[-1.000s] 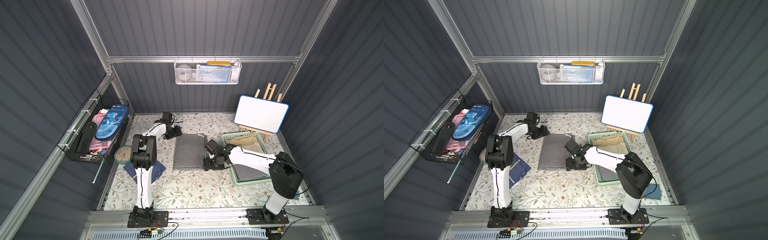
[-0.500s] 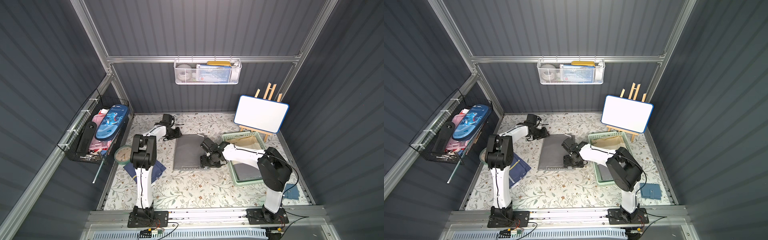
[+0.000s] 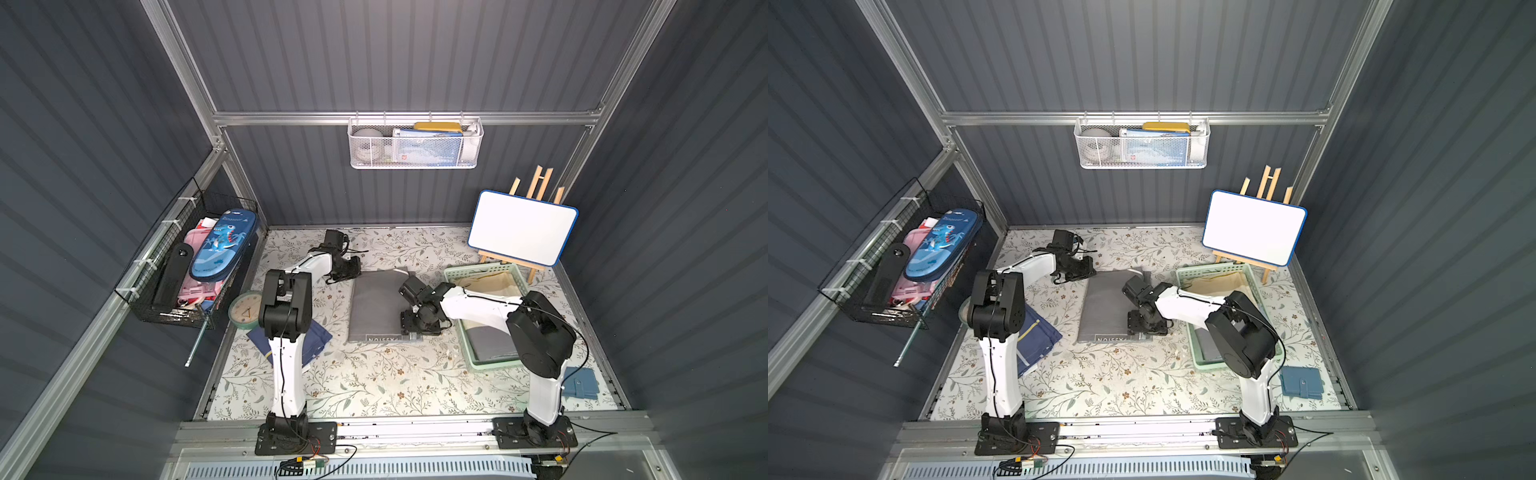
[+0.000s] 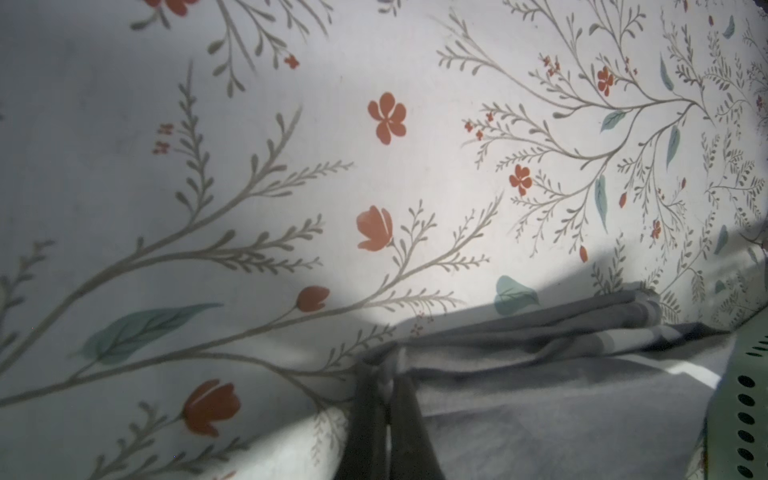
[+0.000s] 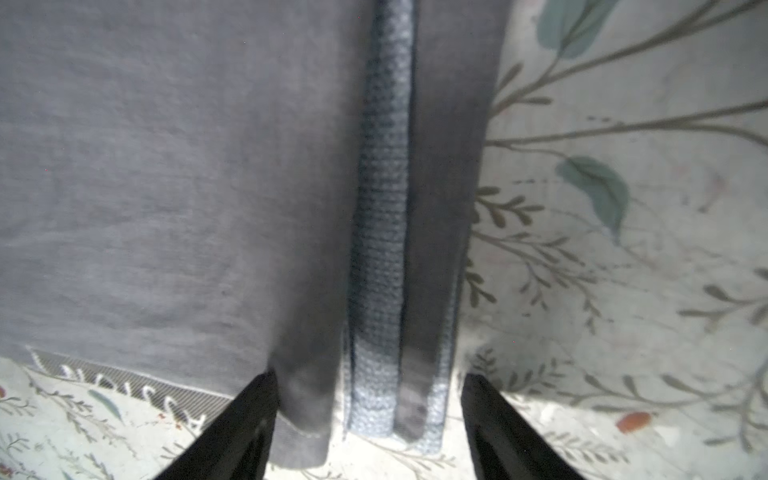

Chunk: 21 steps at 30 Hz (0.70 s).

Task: Put the folded pillowcase in the basket
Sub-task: Pick up the pillowcase from the center of the board.

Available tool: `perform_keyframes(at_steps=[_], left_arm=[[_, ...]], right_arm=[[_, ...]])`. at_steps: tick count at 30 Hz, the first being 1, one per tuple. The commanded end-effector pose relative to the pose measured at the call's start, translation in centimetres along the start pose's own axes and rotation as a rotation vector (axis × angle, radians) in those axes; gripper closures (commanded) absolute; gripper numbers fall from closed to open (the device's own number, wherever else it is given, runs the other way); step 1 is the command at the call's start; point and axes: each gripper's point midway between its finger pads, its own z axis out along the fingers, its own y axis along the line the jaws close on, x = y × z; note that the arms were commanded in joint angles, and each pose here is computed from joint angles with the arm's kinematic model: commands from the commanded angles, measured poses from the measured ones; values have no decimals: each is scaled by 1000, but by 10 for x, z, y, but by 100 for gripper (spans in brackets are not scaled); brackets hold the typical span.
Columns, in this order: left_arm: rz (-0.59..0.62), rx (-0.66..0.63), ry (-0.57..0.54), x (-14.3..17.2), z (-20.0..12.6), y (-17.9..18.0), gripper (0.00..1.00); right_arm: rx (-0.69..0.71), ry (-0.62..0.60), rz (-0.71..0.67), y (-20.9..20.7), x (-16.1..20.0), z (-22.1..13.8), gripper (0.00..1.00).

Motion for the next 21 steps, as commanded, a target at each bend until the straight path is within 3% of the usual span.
perform_keyframes(at_steps=[1, 4, 7, 13, 18, 21], left_arm=[[18, 14, -27, -8, -13, -8, 100], [7, 16, -32, -9, -14, -8, 100], [5, 18, -43, -11, -17, -10, 100], [-1, 48, -61, -17, -24, -18, 100], [-3, 60, -94, -26, -34, -25, 100], [2, 92, -124, -30, -46, -35, 100]], right_arm=[[65, 20, 16, -17, 6, 2, 25], [46, 68, 33, -13, 13, 9, 26], [-14, 108, 60, -4, 20, 16, 33], [-99, 119, 101, 2, 23, 20, 73], [-112, 72, 76, 5, 12, 4, 94], [-103, -5, 56, 5, 0, -18, 100]])
